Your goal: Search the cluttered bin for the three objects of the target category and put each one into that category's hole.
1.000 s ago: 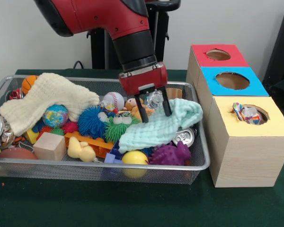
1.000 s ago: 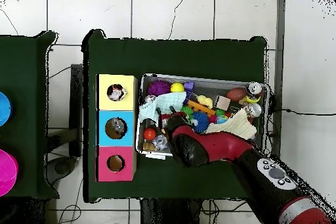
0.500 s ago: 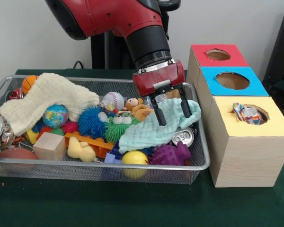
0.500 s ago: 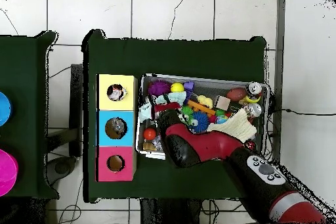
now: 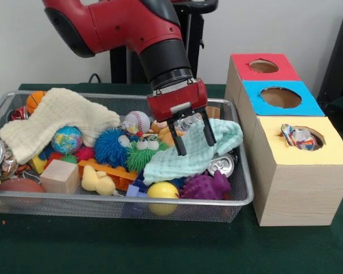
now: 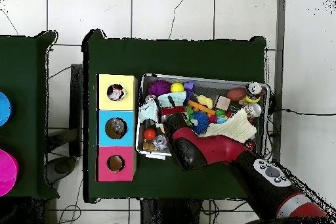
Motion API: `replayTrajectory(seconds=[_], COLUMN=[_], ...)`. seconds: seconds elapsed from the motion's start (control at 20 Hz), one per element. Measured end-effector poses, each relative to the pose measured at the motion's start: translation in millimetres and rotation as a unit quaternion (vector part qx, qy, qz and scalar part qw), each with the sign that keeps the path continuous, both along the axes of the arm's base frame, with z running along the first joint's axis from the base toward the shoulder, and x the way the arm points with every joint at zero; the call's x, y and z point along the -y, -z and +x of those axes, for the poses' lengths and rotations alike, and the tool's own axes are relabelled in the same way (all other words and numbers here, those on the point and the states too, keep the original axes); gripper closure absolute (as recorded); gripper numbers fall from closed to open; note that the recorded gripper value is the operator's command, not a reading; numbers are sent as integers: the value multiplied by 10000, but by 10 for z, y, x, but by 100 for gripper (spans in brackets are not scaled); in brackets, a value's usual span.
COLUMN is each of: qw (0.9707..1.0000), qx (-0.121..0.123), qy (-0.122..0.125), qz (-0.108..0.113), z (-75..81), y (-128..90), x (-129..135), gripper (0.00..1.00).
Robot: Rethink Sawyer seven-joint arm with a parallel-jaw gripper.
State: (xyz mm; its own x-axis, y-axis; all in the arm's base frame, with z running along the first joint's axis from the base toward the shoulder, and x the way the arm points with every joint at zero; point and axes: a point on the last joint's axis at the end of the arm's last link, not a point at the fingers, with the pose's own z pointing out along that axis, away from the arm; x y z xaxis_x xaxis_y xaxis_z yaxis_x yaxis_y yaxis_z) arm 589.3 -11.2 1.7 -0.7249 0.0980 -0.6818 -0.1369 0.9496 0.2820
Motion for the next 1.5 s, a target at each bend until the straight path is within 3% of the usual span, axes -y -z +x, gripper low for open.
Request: replayTrajectory(seconds=[0.35, 0.8, 1.05, 1.1, 1.25, 1.5], qw=[9999, 9977, 9980, 9968, 9936, 9898], qx=[24, 445, 286, 122, -254, -767], qy=[-124, -448, 31, 308, 672, 1086], qz=[76, 254, 559, 724, 876, 508], z=[-169, -229, -189, -139, -47, 183], y=[193, 506, 788, 859, 918, 869], x=[91, 94, 230, 241, 134, -76], gripper=[0, 0, 0, 0, 0, 0])
